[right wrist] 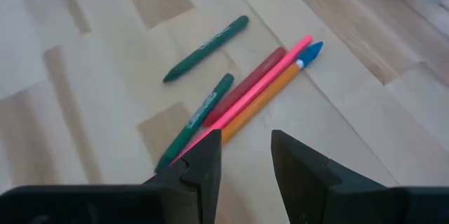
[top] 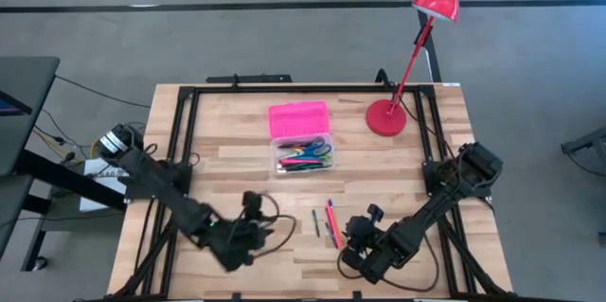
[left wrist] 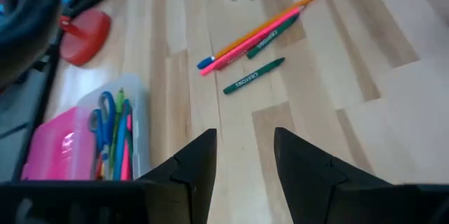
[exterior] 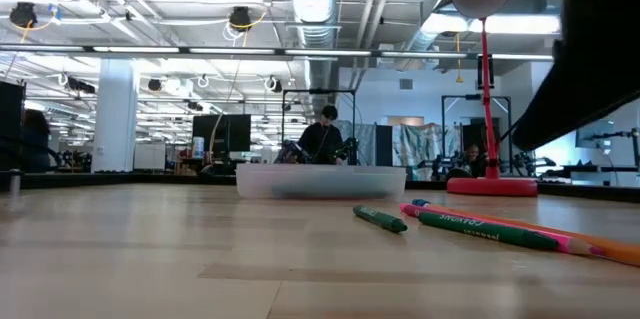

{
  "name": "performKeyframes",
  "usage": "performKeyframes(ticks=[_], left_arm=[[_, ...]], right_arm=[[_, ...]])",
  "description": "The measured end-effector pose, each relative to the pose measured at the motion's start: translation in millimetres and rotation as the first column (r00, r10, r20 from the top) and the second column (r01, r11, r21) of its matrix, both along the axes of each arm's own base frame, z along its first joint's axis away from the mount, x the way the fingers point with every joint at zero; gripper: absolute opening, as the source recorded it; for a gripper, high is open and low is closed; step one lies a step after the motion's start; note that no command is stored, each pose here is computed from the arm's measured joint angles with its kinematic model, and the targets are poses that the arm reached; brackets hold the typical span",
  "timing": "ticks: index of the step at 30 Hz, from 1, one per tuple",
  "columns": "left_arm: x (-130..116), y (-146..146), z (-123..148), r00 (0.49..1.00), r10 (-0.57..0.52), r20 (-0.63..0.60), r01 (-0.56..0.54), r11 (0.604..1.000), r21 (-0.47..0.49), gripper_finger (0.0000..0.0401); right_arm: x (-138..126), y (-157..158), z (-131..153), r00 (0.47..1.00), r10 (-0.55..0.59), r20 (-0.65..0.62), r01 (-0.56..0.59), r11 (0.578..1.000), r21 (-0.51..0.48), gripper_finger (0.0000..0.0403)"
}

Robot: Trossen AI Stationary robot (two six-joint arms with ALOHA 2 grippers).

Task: Pick & place school supplies into a supply box
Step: Put the orange pencil into the pink supply box

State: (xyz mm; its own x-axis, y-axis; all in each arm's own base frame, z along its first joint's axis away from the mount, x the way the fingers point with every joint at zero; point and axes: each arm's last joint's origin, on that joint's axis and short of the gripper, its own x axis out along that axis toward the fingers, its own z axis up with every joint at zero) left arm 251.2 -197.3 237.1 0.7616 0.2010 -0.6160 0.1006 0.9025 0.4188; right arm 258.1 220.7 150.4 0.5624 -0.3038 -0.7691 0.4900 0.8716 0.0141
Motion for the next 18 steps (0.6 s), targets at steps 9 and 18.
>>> performKeyframes(ticks=[9,18], left_arm=[[-41.6,-40.9,-1.4,0.99,0.006,0.138,-0.01,1.0,0.028,0.0139],[-53.5,-49.6,-0.7,0.984,0.012,0.175,-0.013,1.0,0.004,0.0139]], right_arm=[[22.1,-12.4,-26.2,0.997,-0.077,-0.023,0.077,0.997,0.022,0.0118],[27.2,-19.8,-33.8,0.993,-0.084,-0.079,0.087,0.996,0.033,0.0118]])
